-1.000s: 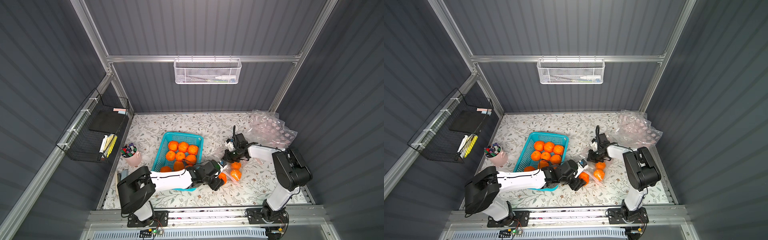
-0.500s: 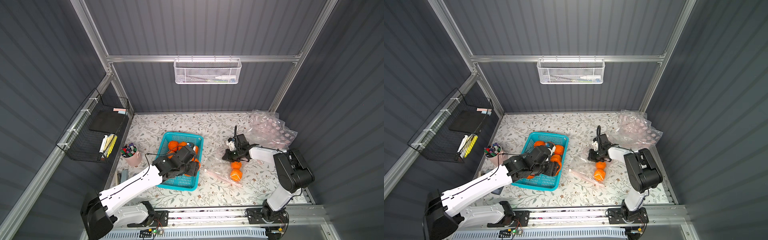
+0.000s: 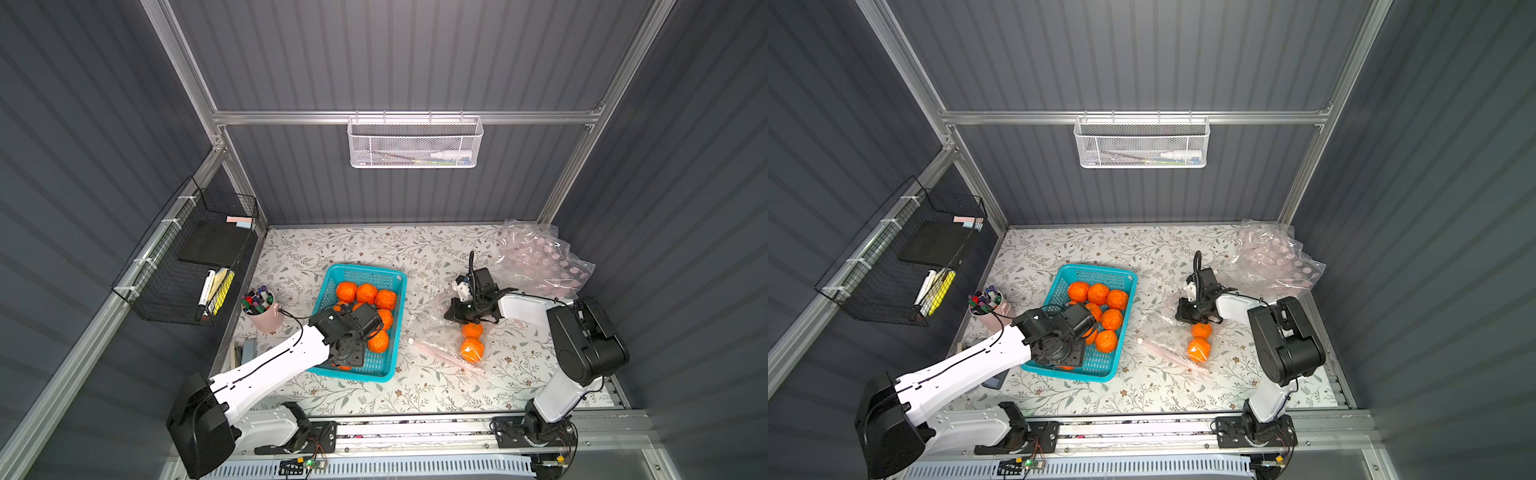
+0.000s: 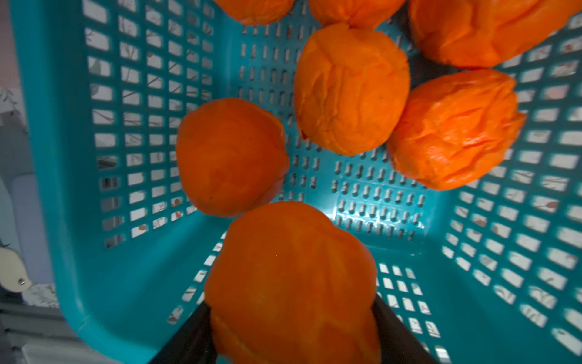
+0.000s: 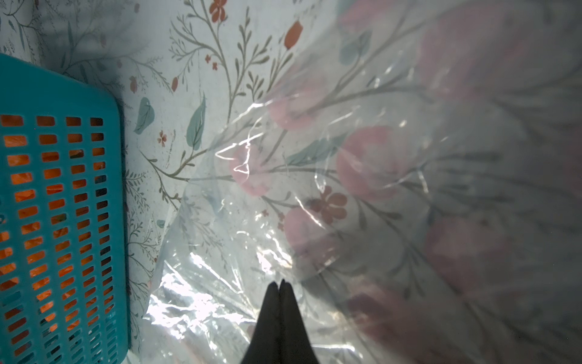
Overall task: Open the zip-top bag and take out the orange
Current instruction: Place the orange in the basket.
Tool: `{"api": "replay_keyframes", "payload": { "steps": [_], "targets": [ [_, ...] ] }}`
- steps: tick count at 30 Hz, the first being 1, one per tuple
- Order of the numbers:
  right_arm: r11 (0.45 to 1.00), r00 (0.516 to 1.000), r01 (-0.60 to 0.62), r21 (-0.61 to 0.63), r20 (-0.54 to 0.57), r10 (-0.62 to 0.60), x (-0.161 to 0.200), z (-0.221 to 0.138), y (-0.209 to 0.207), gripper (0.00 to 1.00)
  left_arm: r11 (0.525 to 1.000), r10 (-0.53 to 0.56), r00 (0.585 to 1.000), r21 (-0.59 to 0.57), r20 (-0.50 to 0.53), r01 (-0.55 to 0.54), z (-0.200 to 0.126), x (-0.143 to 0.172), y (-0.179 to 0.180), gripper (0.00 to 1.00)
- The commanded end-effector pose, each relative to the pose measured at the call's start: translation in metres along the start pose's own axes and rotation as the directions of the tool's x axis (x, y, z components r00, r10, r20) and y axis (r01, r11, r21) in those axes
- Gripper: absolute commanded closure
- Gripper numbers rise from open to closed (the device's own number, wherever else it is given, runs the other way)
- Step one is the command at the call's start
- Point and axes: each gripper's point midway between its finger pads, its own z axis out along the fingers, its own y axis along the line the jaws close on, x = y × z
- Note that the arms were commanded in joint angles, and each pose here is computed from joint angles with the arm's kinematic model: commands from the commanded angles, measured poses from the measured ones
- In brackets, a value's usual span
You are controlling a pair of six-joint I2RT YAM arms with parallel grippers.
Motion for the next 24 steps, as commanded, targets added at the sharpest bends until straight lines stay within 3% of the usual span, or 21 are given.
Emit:
{"api": "replay_keyframes", "payload": {
  "steps": [1,7,11,20,24],
  "targets": [
    [1.0,1.0,-0.011,-0.007,-0.016,0.011,0.006,0.003,-0.002,0.97,0.991,-0.041,0.998,-0.126,-0.043,0.035,-0.001,0.011,0.026,0.33],
    [1.0,1.0,-0.015,-0.014,-0.021,0.015,0.007,0.004,-0.001,0.97,0.988,-0.05,0.998,-0.15,-0.026,0.046,0.012,0.004,0.028,0.33],
    [1.0,1.0,-0.014,-0.014,-0.025,0.014,0.007,0.005,-0.001,0.96,0.971,-0.056,0.998,-0.235,-0.036,0.046,0.032,-0.007,0.045,0.31],
    [1.0,0.999,-0.018,-0.026,-0.032,0.017,0.01,0.006,0.0,0.96,0.987,-0.073,0.996,-0.141,0.056,0.08,0.056,-0.053,0.03,0.31],
    [0.999,0.999,-0.023,-0.026,-0.042,0.022,0.012,0.008,-0.001,0.96,0.985,-0.068,0.997,-0.156,0.033,0.072,0.065,-0.055,0.033,0.28]
  ]
}}
